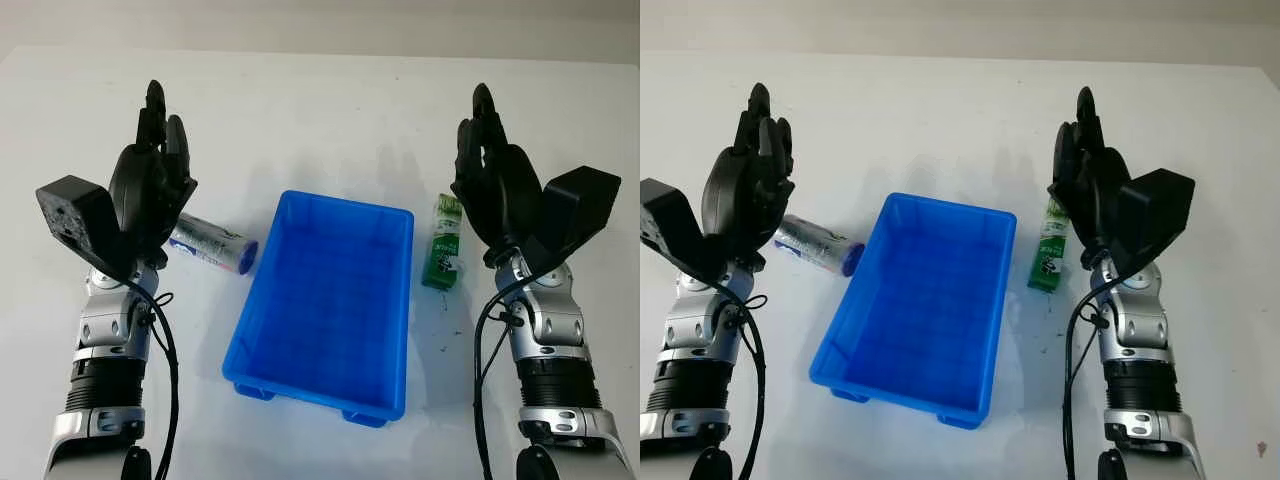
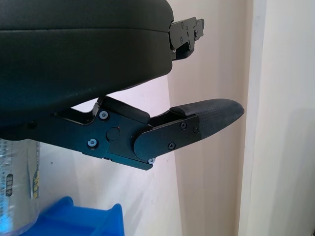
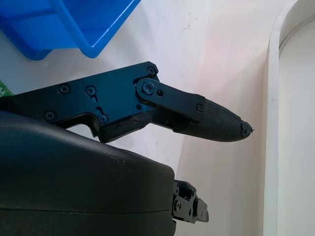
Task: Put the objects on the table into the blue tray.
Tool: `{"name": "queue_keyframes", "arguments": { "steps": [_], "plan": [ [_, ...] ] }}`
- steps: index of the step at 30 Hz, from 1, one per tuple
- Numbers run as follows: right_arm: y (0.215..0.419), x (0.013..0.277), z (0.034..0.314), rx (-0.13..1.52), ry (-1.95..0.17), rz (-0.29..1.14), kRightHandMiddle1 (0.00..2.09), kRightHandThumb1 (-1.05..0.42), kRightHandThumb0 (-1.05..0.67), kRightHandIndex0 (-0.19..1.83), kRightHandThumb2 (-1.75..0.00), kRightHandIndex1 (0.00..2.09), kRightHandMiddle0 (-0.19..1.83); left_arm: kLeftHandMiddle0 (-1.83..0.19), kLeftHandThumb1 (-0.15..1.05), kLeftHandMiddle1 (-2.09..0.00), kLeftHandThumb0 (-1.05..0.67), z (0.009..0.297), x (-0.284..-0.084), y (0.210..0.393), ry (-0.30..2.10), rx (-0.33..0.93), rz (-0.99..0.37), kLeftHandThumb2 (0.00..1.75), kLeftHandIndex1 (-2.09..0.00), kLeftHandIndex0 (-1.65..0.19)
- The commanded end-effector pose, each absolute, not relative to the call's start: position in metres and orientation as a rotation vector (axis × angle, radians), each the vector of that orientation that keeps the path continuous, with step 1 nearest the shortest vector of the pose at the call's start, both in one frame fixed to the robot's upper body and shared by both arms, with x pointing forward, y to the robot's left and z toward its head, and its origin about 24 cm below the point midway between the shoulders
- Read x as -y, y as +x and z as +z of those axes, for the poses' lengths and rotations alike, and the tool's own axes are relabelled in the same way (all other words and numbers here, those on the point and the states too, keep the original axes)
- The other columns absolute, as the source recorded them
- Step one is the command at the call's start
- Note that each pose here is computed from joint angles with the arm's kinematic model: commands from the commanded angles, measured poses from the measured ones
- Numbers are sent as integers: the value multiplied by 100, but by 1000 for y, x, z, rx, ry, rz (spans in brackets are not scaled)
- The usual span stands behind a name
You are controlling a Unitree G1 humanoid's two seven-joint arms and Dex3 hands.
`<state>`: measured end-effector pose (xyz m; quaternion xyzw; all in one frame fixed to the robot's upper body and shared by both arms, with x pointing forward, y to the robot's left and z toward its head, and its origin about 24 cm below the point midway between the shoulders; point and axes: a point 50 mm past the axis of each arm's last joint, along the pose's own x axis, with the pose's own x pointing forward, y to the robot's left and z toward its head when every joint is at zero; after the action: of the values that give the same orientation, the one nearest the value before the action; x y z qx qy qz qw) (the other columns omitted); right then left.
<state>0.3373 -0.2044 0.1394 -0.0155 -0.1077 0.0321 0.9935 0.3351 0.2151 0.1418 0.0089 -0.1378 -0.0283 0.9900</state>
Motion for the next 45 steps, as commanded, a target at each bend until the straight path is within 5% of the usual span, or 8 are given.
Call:
{"name": "queue_keyframes", "arguments": {
  "steps": [1, 15, 22, 31, 35, 39, 45],
  "plan": [
    [334, 205, 138, 215, -31, 62, 0, -105, -75, -19, -75, 0, -19, 19, 105, 0, -75, 141, -217, 332, 26, 272, -52, 70, 0, 19],
    [342, 217, 152, 249, -73, 103, 0, -105, -75, -19, -70, 0, -19, 19, 105, 0, -75, 142, -213, 340, 16, 263, -51, 71, 0, 19],
    [343, 239, 192, 372, -228, 197, 2, -105, -72, -17, -32, 1, -16, 19, 105, 0, -76, 141, -214, 341, 8, 269, -49, 70, 0, 19],
    [345, 261, 240, 344, -540, 247, 38, -88, -53, 23, -5, 20, 15, 19, 105, 0, -75, 142, -216, 339, 9, 273, -51, 70, 0, 19],
    [341, 255, 253, 359, -838, 273, 61, -78, -43, 39, -4, 26, 18, 19, 105, 0, -76, 143, -217, 340, 23, 268, -56, 70, 0, 19],
    [339, 244, 259, 396, -1212, 319, 33, -74, -42, 46, -5, 19, 42, 19, 105, 0, -75, 145, -217, 342, 25, 264, -75, 70, 0, 19],
    [342, 233, 248, 386, -1710, 412, 11, -73, -26, 47, -5, 11, 50, 19, 105, 0, -73, 145, -215, 345, 6, 267, -92, 71, 0, 19]
  ]
}}
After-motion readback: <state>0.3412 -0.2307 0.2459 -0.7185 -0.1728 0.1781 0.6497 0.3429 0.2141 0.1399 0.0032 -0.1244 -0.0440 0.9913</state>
